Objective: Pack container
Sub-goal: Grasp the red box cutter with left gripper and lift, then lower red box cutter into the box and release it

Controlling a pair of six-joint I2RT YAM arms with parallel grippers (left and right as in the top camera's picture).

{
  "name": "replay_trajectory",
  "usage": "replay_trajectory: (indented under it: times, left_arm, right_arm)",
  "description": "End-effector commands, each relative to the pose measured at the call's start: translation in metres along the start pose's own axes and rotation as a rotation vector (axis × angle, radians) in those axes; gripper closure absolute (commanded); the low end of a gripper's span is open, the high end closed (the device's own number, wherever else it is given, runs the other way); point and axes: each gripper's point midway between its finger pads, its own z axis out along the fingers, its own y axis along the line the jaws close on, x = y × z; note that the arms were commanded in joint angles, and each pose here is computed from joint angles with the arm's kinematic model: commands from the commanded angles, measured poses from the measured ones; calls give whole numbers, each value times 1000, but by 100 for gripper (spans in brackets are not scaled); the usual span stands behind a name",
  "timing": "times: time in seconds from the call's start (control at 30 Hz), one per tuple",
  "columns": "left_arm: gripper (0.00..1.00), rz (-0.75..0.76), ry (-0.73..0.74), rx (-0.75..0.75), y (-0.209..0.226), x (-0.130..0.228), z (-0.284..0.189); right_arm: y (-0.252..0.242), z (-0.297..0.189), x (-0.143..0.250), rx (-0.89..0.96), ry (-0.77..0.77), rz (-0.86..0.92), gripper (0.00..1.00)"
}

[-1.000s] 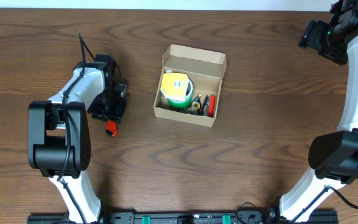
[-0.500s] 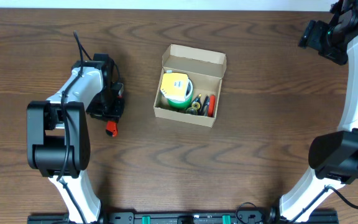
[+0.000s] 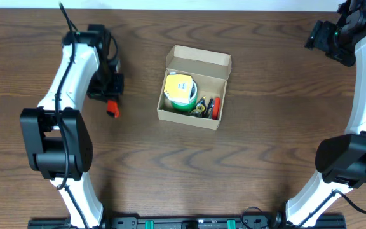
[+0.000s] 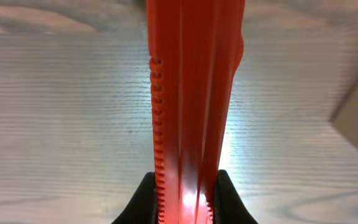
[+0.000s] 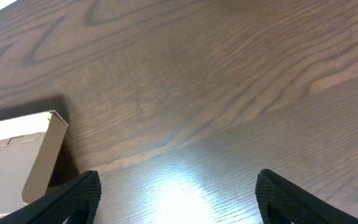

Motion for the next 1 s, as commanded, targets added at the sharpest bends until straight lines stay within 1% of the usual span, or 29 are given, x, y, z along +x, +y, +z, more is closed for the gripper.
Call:
replay_trajectory:
  times: [0.0,0.13,0.27,0.5,0.6,0.67,0.8,0.97]
  left_arm:
    - [94,-44,-43,6,-6,-10,-23]
    - [94,-29,-60,6,-21,-9,-47]
    - [94,-1,-81,7,-45,-6,-67]
    - [94,112,-151,22,-110,1,-95]
    - [94,193,-180,21,-139,7,-101]
    - [94,271,-196,-12,-152,11,-100]
    - [94,510,-200,-42,-177,22,-99]
    - [94,730,-204,-107,-184,26,-98]
  right_arm:
    - [6,4,3,-6,14,-25,18]
    - [6,4,3,-7,13,-25,18]
    - [6,4,3,-7,13,-25,18]
    - [6,4,3,-7,13,-25,18]
    - [6,4,3,-7,13,-25,19]
    - [6,4,3,-7,13,-25,18]
    - [6,4,3,-7,13,-25,19]
    - [6,4,3,-7,14,-25,18]
